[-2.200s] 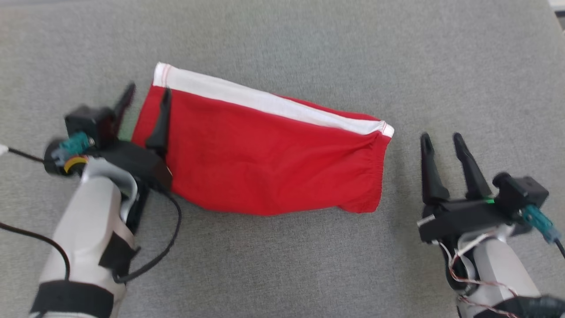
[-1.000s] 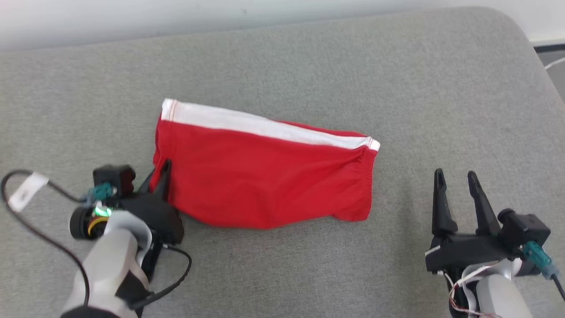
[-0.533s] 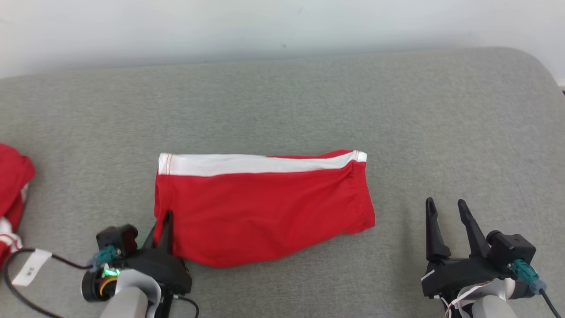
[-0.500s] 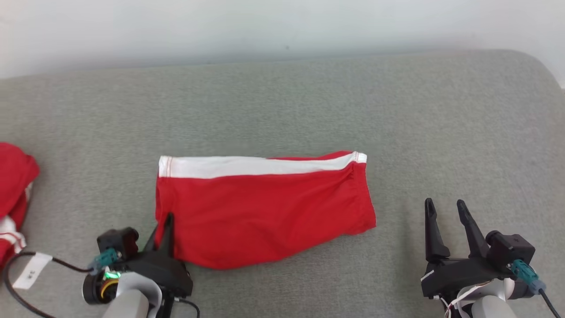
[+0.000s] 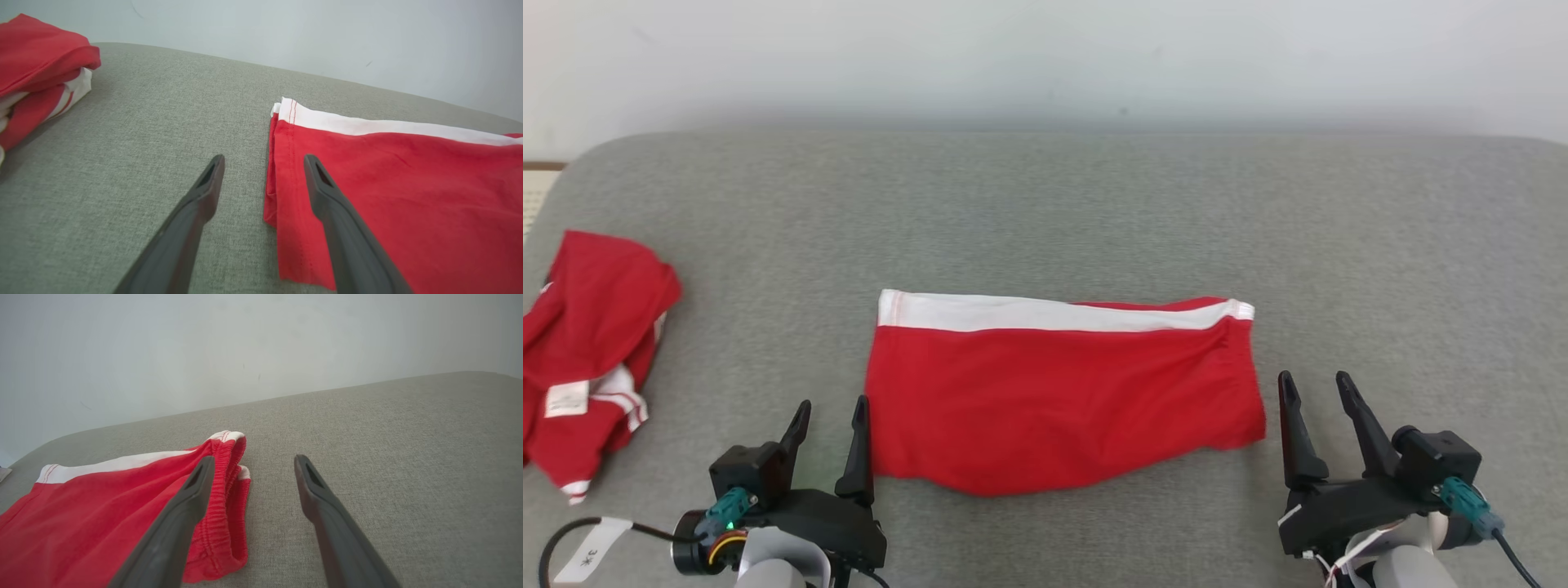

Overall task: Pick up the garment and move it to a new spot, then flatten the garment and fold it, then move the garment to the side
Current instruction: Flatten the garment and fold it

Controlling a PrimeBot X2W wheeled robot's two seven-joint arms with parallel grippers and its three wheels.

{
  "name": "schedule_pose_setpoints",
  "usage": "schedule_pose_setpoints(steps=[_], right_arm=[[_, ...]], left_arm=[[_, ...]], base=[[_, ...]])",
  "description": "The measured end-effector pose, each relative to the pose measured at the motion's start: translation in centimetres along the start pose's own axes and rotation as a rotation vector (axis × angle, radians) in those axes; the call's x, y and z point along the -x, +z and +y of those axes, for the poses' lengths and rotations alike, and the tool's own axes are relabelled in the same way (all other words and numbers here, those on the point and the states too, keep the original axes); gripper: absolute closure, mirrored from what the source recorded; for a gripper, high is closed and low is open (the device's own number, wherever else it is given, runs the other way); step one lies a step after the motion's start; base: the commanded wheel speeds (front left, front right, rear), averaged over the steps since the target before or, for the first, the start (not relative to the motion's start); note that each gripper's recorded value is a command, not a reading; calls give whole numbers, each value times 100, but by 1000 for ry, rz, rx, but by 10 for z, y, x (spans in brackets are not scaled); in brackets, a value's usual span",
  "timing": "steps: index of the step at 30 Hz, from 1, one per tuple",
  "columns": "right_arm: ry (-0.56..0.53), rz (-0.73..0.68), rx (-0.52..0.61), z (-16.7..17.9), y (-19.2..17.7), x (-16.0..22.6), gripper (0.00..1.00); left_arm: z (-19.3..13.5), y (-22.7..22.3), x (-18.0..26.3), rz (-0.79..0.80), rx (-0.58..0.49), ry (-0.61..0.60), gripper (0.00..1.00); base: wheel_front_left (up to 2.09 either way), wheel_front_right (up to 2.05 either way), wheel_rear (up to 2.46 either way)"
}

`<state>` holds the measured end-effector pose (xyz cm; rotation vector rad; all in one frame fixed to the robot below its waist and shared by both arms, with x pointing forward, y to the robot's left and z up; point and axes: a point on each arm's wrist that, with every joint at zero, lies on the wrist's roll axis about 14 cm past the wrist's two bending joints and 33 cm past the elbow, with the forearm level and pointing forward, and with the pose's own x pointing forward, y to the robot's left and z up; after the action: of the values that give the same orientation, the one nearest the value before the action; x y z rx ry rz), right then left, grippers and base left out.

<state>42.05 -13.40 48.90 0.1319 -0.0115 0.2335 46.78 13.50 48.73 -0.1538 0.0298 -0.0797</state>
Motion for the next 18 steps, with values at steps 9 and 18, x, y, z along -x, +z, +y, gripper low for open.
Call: schedule_pose_setpoints(steps=[9,18], right_arm=[[73,95,11,21,-29,-19,0],[57,164,2,21,-50,-29,0]], left_arm=[[30,17,26,-53,-52,70,0],[52,15,46,-47,-58,131,0]], base=[[0,0,0],[0,0,0]])
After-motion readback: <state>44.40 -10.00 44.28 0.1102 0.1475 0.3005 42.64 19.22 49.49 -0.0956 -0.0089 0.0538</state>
